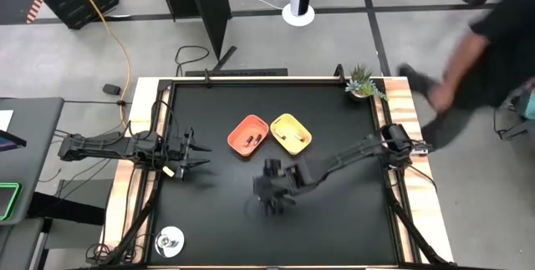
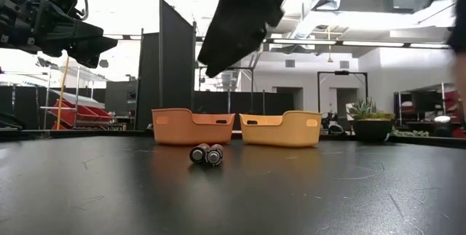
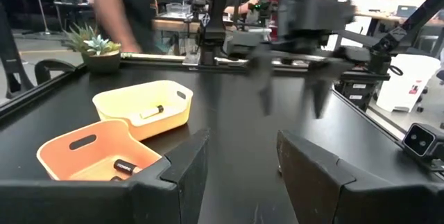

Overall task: Sort batteries
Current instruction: Put the white battery into the yellow bin

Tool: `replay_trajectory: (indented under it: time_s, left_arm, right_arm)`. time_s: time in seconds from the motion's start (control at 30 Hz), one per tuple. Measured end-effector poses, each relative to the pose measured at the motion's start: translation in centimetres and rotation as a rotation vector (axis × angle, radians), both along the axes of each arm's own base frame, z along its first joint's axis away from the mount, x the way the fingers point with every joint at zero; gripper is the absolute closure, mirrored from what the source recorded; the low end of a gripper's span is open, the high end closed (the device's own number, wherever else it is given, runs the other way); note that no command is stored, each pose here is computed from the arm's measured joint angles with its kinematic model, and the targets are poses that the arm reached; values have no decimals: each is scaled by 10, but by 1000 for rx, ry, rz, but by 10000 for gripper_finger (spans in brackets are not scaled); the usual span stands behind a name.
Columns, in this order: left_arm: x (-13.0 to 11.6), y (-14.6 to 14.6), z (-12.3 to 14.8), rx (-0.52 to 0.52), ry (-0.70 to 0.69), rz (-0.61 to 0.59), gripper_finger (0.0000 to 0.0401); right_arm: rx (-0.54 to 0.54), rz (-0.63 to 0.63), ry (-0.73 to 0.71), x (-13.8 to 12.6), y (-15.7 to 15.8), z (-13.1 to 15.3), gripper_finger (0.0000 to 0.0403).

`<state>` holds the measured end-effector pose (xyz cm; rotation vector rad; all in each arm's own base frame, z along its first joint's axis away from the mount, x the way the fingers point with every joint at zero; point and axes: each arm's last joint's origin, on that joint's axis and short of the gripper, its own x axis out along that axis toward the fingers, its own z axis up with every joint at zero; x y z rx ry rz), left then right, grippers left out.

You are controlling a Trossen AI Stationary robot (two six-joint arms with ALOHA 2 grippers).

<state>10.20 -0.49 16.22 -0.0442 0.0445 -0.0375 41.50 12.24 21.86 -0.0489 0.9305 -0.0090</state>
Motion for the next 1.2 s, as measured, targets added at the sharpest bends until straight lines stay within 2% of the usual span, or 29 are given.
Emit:
replay_trajectory:
  time_s: [0.1, 0.27, 0.47, 0.7, 1.2]
  left_arm:
    - [0, 0, 0, 0, 0, 1, 234]
    - [0, 0, 0, 10, -1, 12, 234]
    - [0, 0, 0, 16, -1, 14, 234]
    - [1, 1, -1, 21, 9, 18, 234]
    - [2, 1, -2, 23, 27, 25, 234]
  right_arm:
    - [7, 39, -3, -6, 20, 0, 46]
    - [38, 5, 28, -5, 32, -17, 24]
    - [37, -6, 44, 1, 33, -32, 18]
    - [29, -13, 139, 2, 30, -56, 17]
    - [66, 1, 179, 7, 28, -77, 17]
